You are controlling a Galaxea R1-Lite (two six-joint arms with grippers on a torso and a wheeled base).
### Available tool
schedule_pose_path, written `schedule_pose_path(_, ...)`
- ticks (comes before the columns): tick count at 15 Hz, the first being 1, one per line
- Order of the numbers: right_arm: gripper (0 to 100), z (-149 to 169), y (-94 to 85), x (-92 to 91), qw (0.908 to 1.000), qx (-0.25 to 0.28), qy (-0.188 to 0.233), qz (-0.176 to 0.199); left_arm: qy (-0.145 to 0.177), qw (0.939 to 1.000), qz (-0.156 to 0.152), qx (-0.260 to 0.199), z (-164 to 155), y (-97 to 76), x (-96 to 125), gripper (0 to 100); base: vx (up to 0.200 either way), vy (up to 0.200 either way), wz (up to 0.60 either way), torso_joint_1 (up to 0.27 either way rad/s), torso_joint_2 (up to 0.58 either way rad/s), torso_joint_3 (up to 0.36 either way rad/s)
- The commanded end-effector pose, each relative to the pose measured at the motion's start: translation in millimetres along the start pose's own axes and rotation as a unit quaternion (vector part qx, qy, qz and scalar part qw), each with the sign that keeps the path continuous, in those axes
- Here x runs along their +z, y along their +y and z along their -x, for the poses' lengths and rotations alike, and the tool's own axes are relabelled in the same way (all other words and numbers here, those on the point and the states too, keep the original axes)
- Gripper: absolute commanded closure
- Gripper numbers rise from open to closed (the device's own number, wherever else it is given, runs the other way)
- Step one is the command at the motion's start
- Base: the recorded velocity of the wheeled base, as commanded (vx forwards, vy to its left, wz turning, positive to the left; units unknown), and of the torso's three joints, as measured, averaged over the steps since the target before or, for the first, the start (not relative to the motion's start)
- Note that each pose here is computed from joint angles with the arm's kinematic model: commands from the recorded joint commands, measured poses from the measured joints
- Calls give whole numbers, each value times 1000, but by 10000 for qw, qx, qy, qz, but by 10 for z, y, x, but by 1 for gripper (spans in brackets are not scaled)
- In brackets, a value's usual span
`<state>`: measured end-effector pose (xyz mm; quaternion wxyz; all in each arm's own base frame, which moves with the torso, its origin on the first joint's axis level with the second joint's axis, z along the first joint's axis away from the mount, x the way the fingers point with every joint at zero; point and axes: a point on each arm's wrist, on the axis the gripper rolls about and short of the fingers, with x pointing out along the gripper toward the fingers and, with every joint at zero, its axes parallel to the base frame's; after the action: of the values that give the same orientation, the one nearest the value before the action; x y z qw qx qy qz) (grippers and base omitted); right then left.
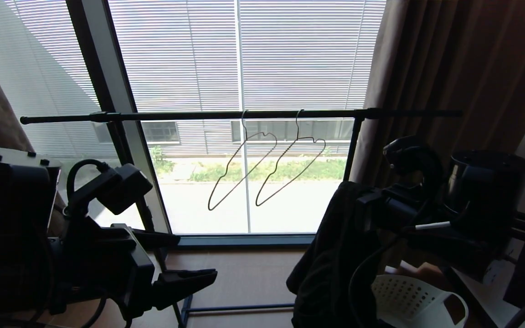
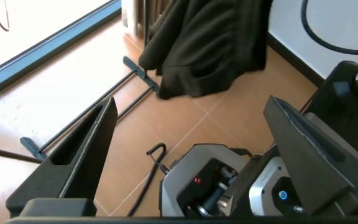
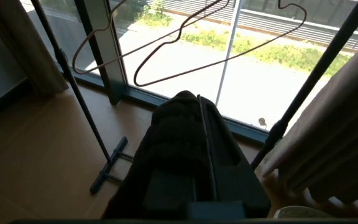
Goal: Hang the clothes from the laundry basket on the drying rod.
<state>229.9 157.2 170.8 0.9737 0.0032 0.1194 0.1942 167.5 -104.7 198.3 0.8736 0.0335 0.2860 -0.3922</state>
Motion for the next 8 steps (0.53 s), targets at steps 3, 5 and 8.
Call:
schedule_pose_path(3,100,580,-265,-98,9995,-286,-112,-113,-94,9993,180,319,83,123,-26,0,0,0,0,0,0,0)
schedule_pose_path(5,100,663,-320,-147,9992,-371,-87,-128,-92,9989,226,390,81,155,-40,0,0,0,0,0,0,0)
schedule_pose_path(8,100,693,-355,-176,9990,-442,-51,-106,-13,9965,274,794,-5,222,-93,0,0,0,0,0,0,0)
